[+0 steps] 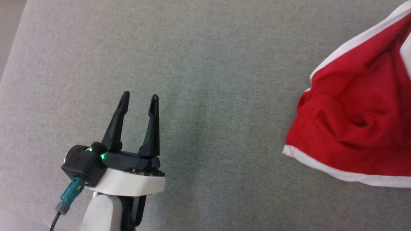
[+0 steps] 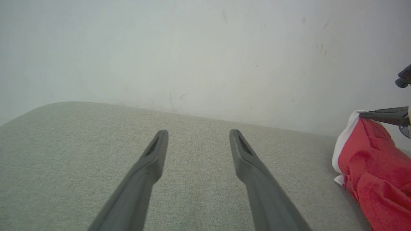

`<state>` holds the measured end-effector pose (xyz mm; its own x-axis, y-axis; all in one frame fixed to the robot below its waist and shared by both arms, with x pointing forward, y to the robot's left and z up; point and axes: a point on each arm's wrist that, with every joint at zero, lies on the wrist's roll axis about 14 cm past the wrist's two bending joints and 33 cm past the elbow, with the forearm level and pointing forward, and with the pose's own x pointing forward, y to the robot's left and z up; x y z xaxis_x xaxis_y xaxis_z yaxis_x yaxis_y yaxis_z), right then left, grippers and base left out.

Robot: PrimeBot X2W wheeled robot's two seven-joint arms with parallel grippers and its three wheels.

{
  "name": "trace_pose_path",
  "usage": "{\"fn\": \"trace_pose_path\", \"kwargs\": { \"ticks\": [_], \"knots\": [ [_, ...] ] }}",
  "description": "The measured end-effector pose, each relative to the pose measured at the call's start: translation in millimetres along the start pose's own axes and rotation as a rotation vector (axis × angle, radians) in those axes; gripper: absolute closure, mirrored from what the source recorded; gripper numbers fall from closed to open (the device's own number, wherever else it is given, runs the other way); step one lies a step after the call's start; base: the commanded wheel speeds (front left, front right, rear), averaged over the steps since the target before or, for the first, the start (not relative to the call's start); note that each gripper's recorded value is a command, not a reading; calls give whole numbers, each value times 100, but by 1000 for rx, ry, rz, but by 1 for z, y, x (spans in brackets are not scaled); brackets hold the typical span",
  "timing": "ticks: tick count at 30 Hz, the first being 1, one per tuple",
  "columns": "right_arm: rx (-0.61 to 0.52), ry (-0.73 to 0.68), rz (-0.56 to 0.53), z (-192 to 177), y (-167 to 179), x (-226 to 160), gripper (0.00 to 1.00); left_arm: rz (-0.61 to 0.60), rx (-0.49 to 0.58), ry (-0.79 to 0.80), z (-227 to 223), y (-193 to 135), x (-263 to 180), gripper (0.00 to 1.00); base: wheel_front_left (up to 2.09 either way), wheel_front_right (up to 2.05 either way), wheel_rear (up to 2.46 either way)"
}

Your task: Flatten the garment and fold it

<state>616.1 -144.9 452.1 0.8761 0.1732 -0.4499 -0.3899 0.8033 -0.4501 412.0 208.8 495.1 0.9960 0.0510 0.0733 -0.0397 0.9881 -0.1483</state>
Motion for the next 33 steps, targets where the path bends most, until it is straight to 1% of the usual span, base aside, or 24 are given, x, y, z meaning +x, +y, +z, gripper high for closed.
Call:
{"fn": "trace_pose_path", "kwargs": {
  "ticks": [6, 7, 8, 9, 12, 14, 16, 21, 27, 33],
  "knots": [
    [-25, -15, -6, 0, 5, 30, 100, 13, 8, 21, -8, 5, 5, 0, 0, 0, 0],
    [-22, -7, 1, -4, 9, 35, 72, 14, 10, 23, -9, 6, 6, 0, 0, 0, 0],
    [-21, -1, 9, -7, 13, 38, 8, 18, 12, 26, -10, 7, 6, 0, 0, 0, 0],
    [-18, 6, 19, -11, 18, 42, 0, 21, 14, 30, -12, 8, 6, 0, 0, 0, 0],
    [4, 24, 44, -19, 31, 45, 0, 28, 16, 37, -14, 10, 5, 0, 0, 0, 0],
    [15, 14, 43, -17, 31, 43, 0, 26, 15, 32, -12, 9, 5, 0, 0, 0, 0],
    [32, -7, 32, -12, 26, 40, 0, 23, 14, 22, -8, 8, 5, 0, 0, 0, 0],
    [156, -120, -37, 12, 2, 16, 0, 12, 15, -15, 5, 4, 3, 0, 0, 0, 0],
    [292, -243, -126, 15, -14, -40, 0, 13, 16, -31, 15, 2, -12, 0, 0, 0, 0],
    [375, -393, -236, 13, -20, -118, 0, -12, 9, -64, 27, -7, -21, 0, 0, 0, 0]
  ]
}}
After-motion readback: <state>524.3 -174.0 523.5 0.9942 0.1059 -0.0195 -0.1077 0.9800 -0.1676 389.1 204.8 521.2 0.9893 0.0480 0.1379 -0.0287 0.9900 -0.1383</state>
